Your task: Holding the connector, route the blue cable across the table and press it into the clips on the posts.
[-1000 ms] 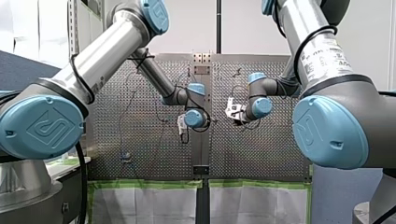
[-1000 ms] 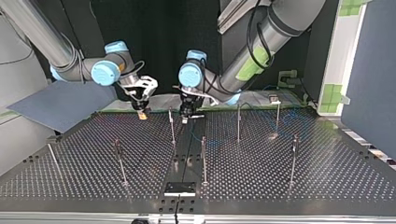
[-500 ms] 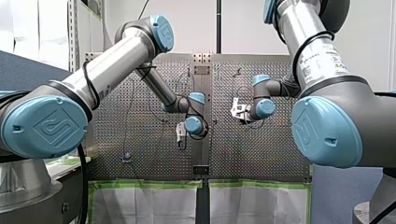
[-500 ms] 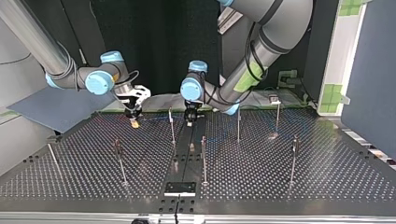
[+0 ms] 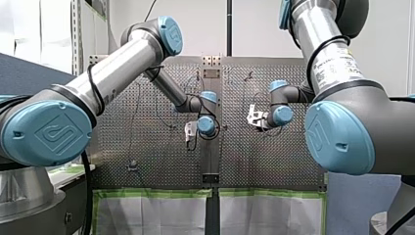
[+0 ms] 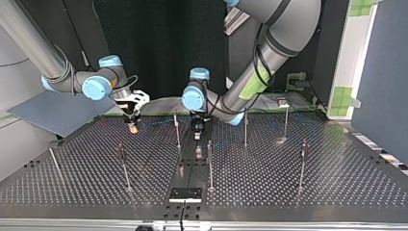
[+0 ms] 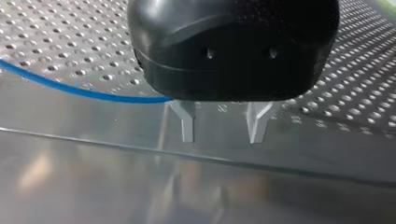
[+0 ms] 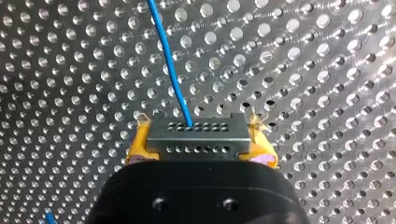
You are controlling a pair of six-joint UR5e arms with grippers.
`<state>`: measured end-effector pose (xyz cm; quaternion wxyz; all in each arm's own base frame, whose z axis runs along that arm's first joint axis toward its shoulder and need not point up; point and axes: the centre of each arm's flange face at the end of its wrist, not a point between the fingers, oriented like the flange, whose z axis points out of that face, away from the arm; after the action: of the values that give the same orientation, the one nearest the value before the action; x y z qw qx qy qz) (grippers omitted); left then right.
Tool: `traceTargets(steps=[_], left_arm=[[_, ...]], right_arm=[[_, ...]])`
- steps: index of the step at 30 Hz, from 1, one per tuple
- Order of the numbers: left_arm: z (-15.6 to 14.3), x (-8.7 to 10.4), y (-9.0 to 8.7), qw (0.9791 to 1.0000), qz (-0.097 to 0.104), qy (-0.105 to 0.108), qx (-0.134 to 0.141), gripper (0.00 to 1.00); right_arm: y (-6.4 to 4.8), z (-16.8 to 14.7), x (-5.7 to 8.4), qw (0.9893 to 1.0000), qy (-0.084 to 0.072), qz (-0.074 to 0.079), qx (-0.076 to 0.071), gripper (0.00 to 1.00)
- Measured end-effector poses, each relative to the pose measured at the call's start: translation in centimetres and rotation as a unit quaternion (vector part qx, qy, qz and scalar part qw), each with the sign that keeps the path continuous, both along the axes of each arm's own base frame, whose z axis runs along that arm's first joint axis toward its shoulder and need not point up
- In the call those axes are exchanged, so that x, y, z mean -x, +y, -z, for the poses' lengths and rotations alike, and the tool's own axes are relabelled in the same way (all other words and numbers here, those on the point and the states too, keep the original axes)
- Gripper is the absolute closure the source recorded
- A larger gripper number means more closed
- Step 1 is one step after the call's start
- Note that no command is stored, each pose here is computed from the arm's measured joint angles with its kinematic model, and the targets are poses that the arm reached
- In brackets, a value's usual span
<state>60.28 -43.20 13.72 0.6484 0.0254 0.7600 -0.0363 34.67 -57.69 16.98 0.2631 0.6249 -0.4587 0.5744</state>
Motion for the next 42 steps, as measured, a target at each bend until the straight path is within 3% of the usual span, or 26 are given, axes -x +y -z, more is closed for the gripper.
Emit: traceTargets(steps=[1, 3, 5, 14, 24, 31, 36, 42], left_arm=[[0.0, 0.1, 0.0, 1.0000, -0.003, 0.003, -0.003, 0.26], [0.2, 0.6, 0.0, 0.9998, -0.008, 0.012, -0.010, 0.04], [0.3, 1.0, -0.1, 0.9996, -0.006, 0.022, -0.017, 0.00], [0.4, 2.9, -1.4, 0.9983, 0.009, 0.045, -0.036, 0.00], [-2.8, 4.9, -1.2, 0.9997, 0.016, 0.017, -0.008, 0.00], [-4.4, 7.4, -1.1, 0.9990, 0.027, 0.027, -0.024, 0.00], [-5.8, 9.4, -1.7, 0.9989, 0.039, 0.014, -0.022, 0.00], [-6.8, 13.6, -2.8, 0.9976, 0.054, 0.022, -0.036, 0.00]], right_arm=[[-0.1, 0.0, 0.1, 1.0000, 0.001, 0.000, 0.000, 1.00], [-0.1, 0.0, 0.2, 1.0000, 0.001, -0.001, 0.000, 1.00], [-0.2, 0.0, 0.4, 1.0000, 0.002, -0.002, 0.000, 1.00], [-0.5, 0.1, 1.0, 1.0000, 0.004, -0.002, 0.000, 1.00], [-0.7, 0.1, 1.3, 1.0000, 0.008, -0.002, 0.000, 1.00], [-0.6, 0.3, 1.3, 0.9999, 0.011, -0.007, 0.000, 1.00], [-0.6, 0.3, 1.3, 0.9999, 0.011, -0.008, 0.000, 1.00], [-0.6, 0.3, 1.2, 0.9999, 0.010, -0.013, 0.000, 1.00]])
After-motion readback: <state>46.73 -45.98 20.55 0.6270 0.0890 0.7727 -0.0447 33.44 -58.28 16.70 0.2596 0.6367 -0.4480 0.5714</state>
